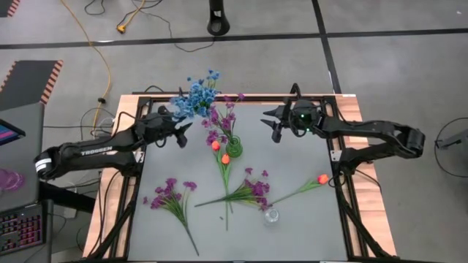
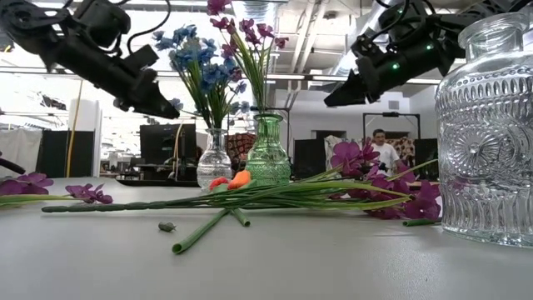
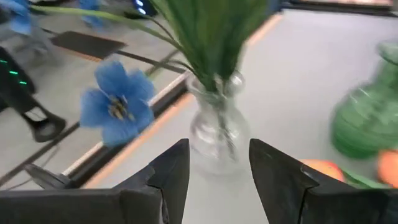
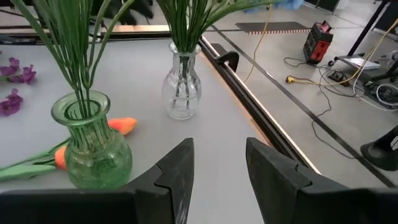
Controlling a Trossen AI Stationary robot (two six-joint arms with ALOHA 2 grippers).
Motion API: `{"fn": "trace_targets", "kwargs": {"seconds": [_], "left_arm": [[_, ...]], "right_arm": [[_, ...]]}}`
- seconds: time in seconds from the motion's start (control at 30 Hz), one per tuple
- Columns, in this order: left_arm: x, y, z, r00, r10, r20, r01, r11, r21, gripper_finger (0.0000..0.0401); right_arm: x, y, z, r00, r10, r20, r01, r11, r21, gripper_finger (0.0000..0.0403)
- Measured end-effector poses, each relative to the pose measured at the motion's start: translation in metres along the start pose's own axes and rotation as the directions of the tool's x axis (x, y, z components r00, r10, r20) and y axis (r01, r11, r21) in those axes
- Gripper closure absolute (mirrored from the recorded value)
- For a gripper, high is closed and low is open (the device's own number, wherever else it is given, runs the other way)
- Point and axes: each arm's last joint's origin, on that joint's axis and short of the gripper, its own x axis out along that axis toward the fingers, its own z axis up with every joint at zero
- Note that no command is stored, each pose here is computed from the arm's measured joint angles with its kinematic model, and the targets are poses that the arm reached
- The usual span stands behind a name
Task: Sort flowers into vase by color
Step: Put the right violet flowers into the green vase
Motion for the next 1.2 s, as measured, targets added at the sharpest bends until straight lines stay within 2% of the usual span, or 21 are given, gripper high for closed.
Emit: {"fn": "trace_targets", "kwargs": {"seconds": [0.13,0.27,0.47,0.63,0.8,1.2], "left_arm": [[-0.01,-0.005,-0.003,0.996,-0.079,-0.031,0.078,0.997,-0.029,0.0246],[-0.015,-0.014,-0.007,0.98,-0.188,-0.064,0.183,0.979,-0.087,0.0246],[-0.019,-0.031,-0.009,0.932,-0.352,-0.085,0.338,0.93,-0.146,0.0246],[-0.022,-0.051,-0.011,0.887,-0.451,-0.102,0.432,0.886,-0.167,0.0246],[-0.024,-0.077,-0.011,0.842,-0.533,-0.086,0.518,0.842,-0.153,0.0246],[-0.019,-0.133,-0.011,0.784,-0.62,0.031,0.621,0.78,-0.079,0.0246]], "right_arm": [[-0.006,0.006,0.004,1.0,0.023,0.007,-0.023,1.0,-0.002,0.023],[-0.014,0.015,0.011,0.997,0.059,0.044,-0.061,0.997,0.057,0.023],[-0.026,0.03,0.021,0.988,0.117,0.102,-0.133,0.977,0.168,0.023],[-0.031,0.041,0.026,0.978,0.166,0.127,-0.186,0.969,0.163,0.023],[-0.032,0.05,0.026,0.971,0.205,0.125,-0.222,0.963,0.151,0.023],[-0.035,0.068,0.027,0.952,0.278,0.128,-0.293,0.948,0.124,0.023]]}}
